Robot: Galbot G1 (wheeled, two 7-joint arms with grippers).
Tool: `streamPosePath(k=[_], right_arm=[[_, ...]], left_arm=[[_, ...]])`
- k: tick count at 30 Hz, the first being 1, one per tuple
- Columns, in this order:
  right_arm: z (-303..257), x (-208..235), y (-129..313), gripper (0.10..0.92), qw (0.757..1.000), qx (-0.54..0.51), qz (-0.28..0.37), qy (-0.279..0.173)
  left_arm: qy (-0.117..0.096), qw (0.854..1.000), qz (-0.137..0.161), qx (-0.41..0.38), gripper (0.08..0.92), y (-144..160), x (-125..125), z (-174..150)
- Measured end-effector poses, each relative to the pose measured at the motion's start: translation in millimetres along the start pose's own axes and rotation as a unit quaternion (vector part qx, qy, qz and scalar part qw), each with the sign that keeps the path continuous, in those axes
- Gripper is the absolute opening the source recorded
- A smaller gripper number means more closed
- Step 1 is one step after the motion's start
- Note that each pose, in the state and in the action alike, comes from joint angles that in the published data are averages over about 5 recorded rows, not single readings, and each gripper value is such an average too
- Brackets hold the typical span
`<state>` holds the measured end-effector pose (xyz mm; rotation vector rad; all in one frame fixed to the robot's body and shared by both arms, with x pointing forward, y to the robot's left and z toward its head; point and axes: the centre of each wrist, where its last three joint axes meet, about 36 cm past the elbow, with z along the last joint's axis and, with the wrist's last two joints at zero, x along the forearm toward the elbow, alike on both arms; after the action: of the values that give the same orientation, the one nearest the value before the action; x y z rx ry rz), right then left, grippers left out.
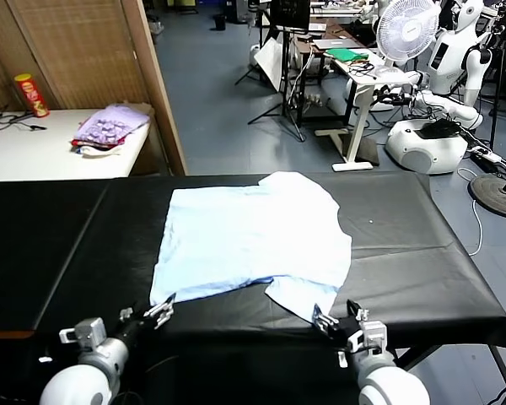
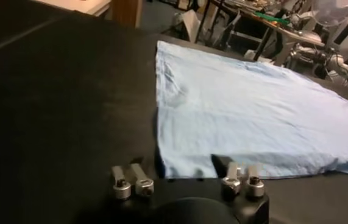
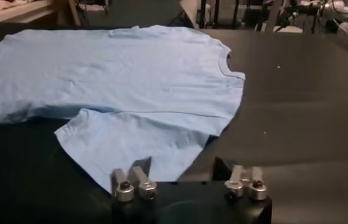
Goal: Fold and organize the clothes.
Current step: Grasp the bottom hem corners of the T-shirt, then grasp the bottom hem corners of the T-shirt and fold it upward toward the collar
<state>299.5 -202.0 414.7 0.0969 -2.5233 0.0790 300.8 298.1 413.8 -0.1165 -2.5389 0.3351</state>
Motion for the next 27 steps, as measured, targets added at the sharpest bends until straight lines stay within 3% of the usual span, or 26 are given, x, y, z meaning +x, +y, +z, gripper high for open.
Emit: streamPosePath(k=[3, 6, 11, 17, 22, 27], right_arm=[[-1, 6, -3, 0.123, 1.000, -0.001, 0.008, 0.002], [-2, 18, -7, 0.122, 1.000, 0.002, 0.016, 0.009], [-9, 46, -12, 0.122, 1.000, 0.005, 0.021, 0.004], [-21, 58, -19, 0.122, 0.999, 0.000, 0.017, -0.035], [-30, 42, -30, 0.122, 0.997, -0.003, 0.007, -0.078], [-41, 9, -40, 0.122, 0.994, 0.003, 0.002, -0.108]], left_arm=[[-0.002, 1.000, 0.006, -0.002, 0.215, -2, 2, -1], [-0.006, 1.000, 0.008, -0.004, 0.136, -5, 4, -2], [-0.012, 1.000, 0.005, -0.011, 0.131, -6, 13, -4], [-0.019, 1.000, 0.001, -0.025, 0.131, -7, 40, -9], [-0.051, 0.998, 0.000, -0.022, 0.131, -9, 48, -13], [-0.088, 0.996, 0.006, -0.016, 0.131, -12, 36, -19]])
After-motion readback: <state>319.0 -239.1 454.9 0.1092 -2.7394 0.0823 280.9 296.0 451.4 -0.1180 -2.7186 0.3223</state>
